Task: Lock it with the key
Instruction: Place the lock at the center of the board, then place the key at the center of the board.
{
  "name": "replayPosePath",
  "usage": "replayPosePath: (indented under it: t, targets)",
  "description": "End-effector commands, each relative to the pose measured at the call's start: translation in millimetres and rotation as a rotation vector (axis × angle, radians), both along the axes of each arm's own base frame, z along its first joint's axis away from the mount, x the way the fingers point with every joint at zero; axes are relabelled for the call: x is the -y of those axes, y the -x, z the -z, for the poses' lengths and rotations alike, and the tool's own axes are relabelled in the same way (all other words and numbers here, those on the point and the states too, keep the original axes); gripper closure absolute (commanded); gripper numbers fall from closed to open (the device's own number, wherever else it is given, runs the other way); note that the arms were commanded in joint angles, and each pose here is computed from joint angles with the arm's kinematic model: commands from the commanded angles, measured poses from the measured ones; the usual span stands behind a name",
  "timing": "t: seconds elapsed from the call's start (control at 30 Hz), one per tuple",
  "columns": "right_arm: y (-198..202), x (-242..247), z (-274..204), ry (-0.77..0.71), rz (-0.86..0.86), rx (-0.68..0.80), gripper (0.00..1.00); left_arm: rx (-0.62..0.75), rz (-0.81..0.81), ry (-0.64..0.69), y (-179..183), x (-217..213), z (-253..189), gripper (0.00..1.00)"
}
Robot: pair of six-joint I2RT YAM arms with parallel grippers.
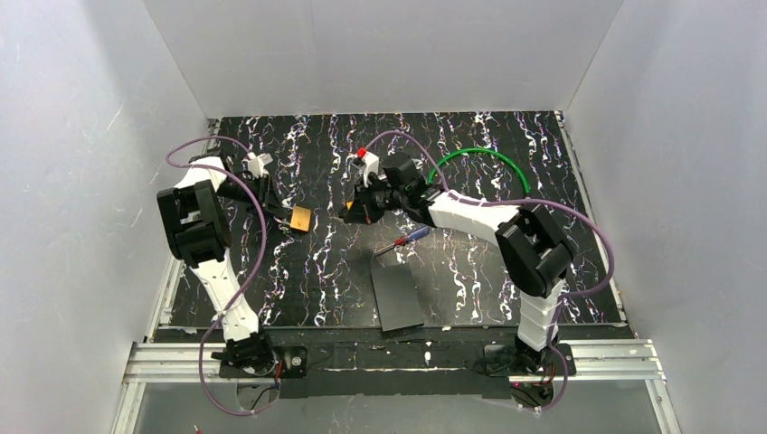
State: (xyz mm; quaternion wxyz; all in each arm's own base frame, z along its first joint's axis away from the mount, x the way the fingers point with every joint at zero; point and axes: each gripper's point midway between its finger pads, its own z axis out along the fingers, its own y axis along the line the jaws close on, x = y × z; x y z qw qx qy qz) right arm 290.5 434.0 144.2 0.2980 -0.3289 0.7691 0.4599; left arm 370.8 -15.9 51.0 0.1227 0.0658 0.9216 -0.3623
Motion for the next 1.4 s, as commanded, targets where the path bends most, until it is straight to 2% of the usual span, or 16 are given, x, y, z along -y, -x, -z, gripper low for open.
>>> replayPosePath:
  t: [0.0, 0.1, 0.27, 0.33, 0.43, 0.6, 0.63, 0.83, 1.03, 1.17, 1.27, 1.3, 1.37]
  targets:
    - [-25, -13, 2, 0.092, 0.176, 0.012, 0.99, -0.002, -0.013, 0.005, 5, 4, -4, 0.69]
    - [-31, -17, 18, 0.164, 0.254, -0.025, 0.99, -0.01, -0.035, 0.022, 6, 7, -3, 0.66]
    - [-37, -28, 28, 0.193, 0.305, -0.052, 0.99, -0.037, -0.059, 0.067, 7, 14, -2, 0.65]
    - [-37, -32, 33, 0.2, 0.312, -0.054, 0.99, -0.039, -0.067, 0.058, 7, 12, -1, 0.62]
    - [-39, -36, 38, 0.208, 0.332, -0.049, 0.99, -0.023, -0.076, 0.032, 4, 9, -4, 0.51]
    - [-42, -47, 42, 0.197, 0.347, -0.048, 0.99, 0.032, -0.112, 0.007, -3, 3, -20, 0.09]
    - [-43, -49, 43, 0.196, 0.348, -0.046, 0.99, 0.049, -0.123, 0.002, -5, 1, -25, 0.03]
    - [-50, -63, 53, 0.191, 0.363, -0.055, 0.99, 0.174, -0.166, -0.011, -13, -6, -64, 0.02]
    - [-56, -82, 64, 0.197, 0.336, -0.072, 0.99, 0.339, -0.181, -0.042, -19, -13, -125, 0.02]
    - [-59, -86, 73, 0.213, 0.343, -0.086, 0.98, 0.373, -0.181, -0.02, -12, -7, -147, 0.02]
    - [-57, -87, 76, 0.22, 0.342, -0.099, 0.87, 0.375, -0.174, 0.005, -3, 0, -154, 0.02]
    - [-56, -87, 75, 0.214, 0.335, -0.099, 0.81, 0.377, -0.173, 0.009, -1, 1, -155, 0.02]
    - [-51, -89, 66, 0.193, 0.317, -0.098, 0.62, 0.387, -0.166, 0.016, 3, 3, -159, 0.02]
